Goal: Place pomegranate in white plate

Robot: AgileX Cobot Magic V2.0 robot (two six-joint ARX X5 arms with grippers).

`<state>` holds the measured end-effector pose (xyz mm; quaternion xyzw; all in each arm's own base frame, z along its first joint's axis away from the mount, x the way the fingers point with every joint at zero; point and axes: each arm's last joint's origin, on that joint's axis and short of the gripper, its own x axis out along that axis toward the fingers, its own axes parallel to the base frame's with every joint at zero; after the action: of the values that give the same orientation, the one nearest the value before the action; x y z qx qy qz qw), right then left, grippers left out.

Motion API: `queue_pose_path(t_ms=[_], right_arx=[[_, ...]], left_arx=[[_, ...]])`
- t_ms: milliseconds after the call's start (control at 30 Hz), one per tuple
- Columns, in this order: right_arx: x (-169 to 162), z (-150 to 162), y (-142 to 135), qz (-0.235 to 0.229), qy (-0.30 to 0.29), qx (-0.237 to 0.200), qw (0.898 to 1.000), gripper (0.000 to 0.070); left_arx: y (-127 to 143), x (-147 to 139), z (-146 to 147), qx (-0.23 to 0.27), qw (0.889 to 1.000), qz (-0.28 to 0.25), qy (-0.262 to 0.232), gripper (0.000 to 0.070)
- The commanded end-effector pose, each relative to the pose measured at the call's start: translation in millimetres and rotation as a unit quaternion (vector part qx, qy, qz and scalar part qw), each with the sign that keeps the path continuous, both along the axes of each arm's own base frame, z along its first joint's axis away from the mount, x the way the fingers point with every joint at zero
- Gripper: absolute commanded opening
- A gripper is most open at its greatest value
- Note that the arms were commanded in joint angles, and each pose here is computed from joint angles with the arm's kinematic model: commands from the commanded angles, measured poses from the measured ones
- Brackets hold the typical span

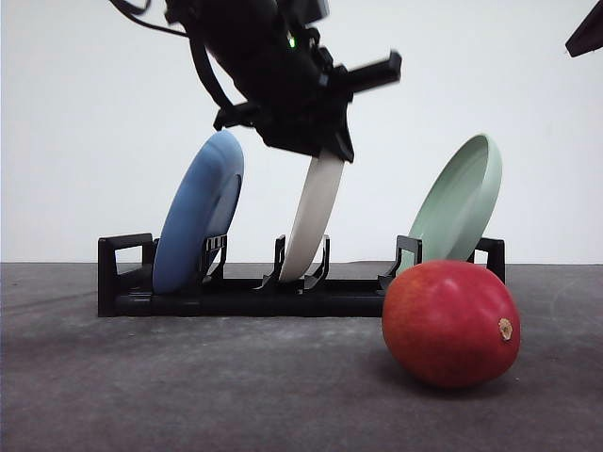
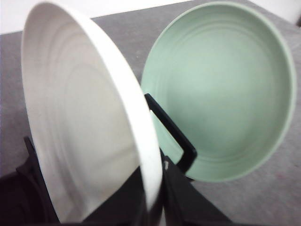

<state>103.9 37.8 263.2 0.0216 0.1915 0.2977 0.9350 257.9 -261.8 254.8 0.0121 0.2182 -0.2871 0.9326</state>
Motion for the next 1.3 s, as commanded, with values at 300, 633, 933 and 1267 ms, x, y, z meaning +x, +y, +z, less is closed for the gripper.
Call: queue_pose_path(t_ms=[300,633,933,1267], right_arx=[[0,5,0,0.003,-0.011,0.001,1.0,0.0429],[0,5,0,0.003,-0.011,0.001,1.0,0.0429],[0,5,0,0.003,-0.011,0.001,1.0,0.0429],[0,5,0,0.002,-0.008,0.004,1.0,0.0429]], left_arx=[[11,-18,31,-0.05,0.997,-0.019,0.052,0.0011],[31,-44,65,-0.096,0.992,-0.041,0.075,0.0011],[44,-87,69,-0.107,0.986,-0.088,0.092,0.0011],[83,-133,31,-0.207,0.97,-0.13,0.011,0.0011]])
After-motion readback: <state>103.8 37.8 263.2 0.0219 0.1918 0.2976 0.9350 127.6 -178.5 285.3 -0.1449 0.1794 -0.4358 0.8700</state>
